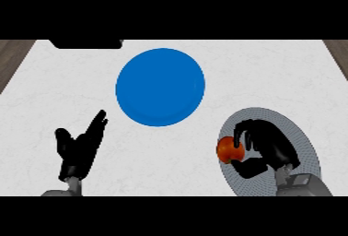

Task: Pick the tomato from the placemat and place it in the plate

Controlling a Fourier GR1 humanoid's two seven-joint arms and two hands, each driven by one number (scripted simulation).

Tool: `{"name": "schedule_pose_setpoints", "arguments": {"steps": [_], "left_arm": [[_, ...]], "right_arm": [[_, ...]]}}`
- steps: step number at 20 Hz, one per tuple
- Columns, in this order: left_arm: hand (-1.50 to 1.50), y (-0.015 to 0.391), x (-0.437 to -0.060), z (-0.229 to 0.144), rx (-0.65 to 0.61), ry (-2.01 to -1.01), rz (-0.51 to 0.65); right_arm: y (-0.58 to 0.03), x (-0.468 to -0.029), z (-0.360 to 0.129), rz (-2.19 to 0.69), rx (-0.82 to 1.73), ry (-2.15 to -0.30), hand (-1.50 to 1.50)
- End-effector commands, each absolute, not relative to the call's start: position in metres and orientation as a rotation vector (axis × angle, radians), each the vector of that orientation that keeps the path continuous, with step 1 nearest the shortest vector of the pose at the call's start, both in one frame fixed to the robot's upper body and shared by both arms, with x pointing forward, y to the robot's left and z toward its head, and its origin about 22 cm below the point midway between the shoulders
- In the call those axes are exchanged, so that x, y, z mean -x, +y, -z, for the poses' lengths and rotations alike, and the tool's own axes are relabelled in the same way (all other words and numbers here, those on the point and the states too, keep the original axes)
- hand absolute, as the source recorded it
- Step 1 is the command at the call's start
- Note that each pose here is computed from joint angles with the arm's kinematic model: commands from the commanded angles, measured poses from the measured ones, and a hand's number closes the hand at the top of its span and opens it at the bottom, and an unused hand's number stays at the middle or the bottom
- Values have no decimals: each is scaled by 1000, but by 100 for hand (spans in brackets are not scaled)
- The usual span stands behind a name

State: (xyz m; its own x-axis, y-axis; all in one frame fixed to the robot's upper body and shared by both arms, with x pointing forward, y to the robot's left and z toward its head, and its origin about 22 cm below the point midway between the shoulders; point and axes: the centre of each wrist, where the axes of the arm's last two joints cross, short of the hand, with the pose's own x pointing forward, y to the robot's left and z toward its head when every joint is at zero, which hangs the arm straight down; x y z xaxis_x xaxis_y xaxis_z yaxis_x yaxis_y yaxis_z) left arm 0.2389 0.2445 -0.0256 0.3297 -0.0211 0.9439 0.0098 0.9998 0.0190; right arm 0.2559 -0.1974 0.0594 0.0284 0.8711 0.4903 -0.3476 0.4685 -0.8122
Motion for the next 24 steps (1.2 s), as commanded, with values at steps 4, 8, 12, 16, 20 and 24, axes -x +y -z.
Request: {"name": "schedule_pose_setpoints", "arguments": {"steps": [4,8,12,16,20,24], "left_arm": [[0,228,-242,29,36,-1195,84],[0,222,-241,33,46,-1186,96],[0,224,-245,29,56,-1194,103],[0,223,-245,32,48,-1182,103],[0,219,-249,30,52,-1195,101],[0,209,-246,32,65,-1188,96]], "right_arm": [[-65,-240,-105,-965,646,-1513,150],[-38,-235,-120,-853,818,-1638,150],[-22,-234,-127,-653,897,-1684,150],[-9,-233,-121,-462,928,-1695,150],[-6,-242,-116,-302,942,-1682,150],[-1,-253,-118,-198,960,-1715,150]]}}
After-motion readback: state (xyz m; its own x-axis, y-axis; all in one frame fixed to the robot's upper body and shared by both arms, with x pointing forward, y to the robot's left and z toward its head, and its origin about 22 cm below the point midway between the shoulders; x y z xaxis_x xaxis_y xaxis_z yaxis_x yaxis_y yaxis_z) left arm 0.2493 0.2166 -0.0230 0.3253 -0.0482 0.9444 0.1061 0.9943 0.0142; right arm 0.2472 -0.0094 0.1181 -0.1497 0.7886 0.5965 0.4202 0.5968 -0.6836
